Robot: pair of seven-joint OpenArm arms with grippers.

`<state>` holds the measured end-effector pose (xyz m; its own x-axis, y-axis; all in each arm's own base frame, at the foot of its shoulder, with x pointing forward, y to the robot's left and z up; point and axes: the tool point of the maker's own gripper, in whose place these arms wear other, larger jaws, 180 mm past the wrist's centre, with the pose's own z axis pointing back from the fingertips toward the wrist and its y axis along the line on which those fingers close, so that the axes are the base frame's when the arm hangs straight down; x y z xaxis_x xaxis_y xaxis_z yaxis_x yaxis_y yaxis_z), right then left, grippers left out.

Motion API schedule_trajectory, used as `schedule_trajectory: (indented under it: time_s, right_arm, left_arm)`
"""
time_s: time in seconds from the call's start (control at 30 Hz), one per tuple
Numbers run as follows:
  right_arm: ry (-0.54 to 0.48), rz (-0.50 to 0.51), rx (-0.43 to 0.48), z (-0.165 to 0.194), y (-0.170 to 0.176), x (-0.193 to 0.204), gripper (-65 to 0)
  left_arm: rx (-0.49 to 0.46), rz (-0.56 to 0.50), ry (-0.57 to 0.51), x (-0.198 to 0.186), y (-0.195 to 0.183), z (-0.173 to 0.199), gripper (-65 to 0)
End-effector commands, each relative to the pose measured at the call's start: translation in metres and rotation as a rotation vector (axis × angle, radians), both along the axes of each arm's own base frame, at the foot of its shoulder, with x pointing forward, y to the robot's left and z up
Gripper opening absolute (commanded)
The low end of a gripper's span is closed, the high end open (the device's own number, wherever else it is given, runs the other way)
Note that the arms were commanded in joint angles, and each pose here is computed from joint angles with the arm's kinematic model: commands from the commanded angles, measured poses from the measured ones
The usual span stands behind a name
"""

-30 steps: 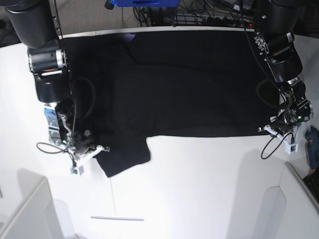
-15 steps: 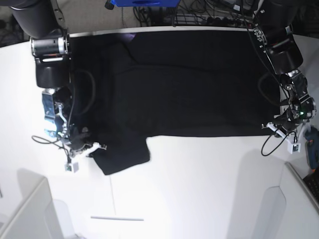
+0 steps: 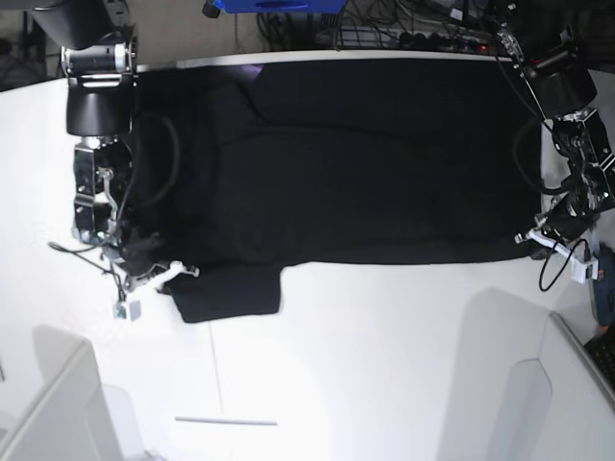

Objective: Fold the T-shirt properly
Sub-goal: 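Lift the gripped edge and fold it over onto the first edge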

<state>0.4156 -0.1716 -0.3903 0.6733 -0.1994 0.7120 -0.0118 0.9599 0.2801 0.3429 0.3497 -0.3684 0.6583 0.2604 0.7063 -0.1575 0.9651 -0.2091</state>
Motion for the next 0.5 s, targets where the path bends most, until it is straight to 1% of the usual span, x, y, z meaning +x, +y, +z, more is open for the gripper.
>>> schedule_trajectory:
  time_s: [0.0, 0.1, 0.23, 0.37, 0.47]
  right_arm:
    - [-0.089, -0.022, -0.001, 0.029, -0.011, 0.015, -65.0]
    - [-0.106, -0.037, 0.002, 0.033, -0.016, 0.007, -65.0]
    - [-0.118, -0.024, -0.004, 0.035, -0.012, -0.003, -65.0]
    - [-0.116, -0.010, -0.008, 0.038, -0.009, -0.010, -65.0]
    - [-0.139, -0.036, -0.006, 0.046, -0.017, -0.016, -65.0]
  left_arm:
    - [0.037, -0.006, -0.051, 0.004, 0.009, 0.021, -65.0]
    - [0.036, -0.035, -0.087, -0.003, 0.001, 0.032, -65.0]
    - [0.043, -0.067, -0.092, -0.018, -0.005, 0.036, -65.0]
    - [0.007, -0.090, -0.097, -0.032, -0.014, 0.036, -65.0]
    - [0.000, -0.125, -0.108, -0.043, -0.019, 0.045, -65.0]
